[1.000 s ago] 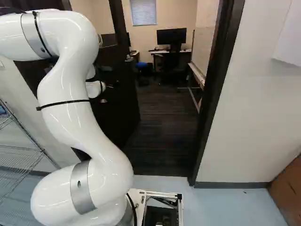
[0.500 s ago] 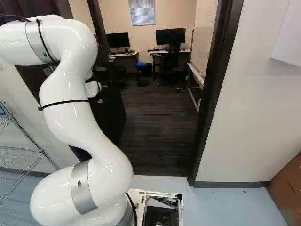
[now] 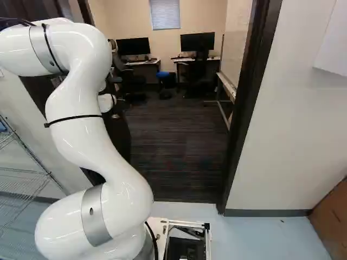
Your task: Open the door and move inside
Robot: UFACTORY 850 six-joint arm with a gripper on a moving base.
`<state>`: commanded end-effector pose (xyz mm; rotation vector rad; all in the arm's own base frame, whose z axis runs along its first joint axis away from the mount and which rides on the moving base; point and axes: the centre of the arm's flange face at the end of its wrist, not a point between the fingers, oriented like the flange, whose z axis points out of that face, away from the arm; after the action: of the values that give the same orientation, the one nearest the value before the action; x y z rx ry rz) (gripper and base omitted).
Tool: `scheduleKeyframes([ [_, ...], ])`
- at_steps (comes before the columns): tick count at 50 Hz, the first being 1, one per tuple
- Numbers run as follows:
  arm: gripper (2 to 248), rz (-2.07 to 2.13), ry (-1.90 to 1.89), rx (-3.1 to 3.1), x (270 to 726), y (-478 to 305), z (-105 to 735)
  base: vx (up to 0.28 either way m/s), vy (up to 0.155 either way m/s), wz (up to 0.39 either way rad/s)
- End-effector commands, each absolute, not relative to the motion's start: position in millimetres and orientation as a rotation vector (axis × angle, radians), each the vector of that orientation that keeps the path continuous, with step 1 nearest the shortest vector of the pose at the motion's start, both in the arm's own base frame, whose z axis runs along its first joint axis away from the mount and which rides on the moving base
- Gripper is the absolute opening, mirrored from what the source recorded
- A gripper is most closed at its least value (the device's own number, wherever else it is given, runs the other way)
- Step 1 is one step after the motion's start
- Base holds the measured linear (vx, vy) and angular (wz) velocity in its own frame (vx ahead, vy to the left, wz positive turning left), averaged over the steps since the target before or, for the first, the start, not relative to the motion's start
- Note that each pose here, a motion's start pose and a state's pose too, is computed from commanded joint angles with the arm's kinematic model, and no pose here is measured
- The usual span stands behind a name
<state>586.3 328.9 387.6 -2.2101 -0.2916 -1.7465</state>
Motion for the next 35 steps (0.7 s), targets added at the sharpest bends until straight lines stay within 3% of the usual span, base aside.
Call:
scheduleKeyframes([
  [35, 247, -1.747, -0.238, -2.272, 568.4, 276.7, 394.0, 0.000, 0.000, 0.000],
])
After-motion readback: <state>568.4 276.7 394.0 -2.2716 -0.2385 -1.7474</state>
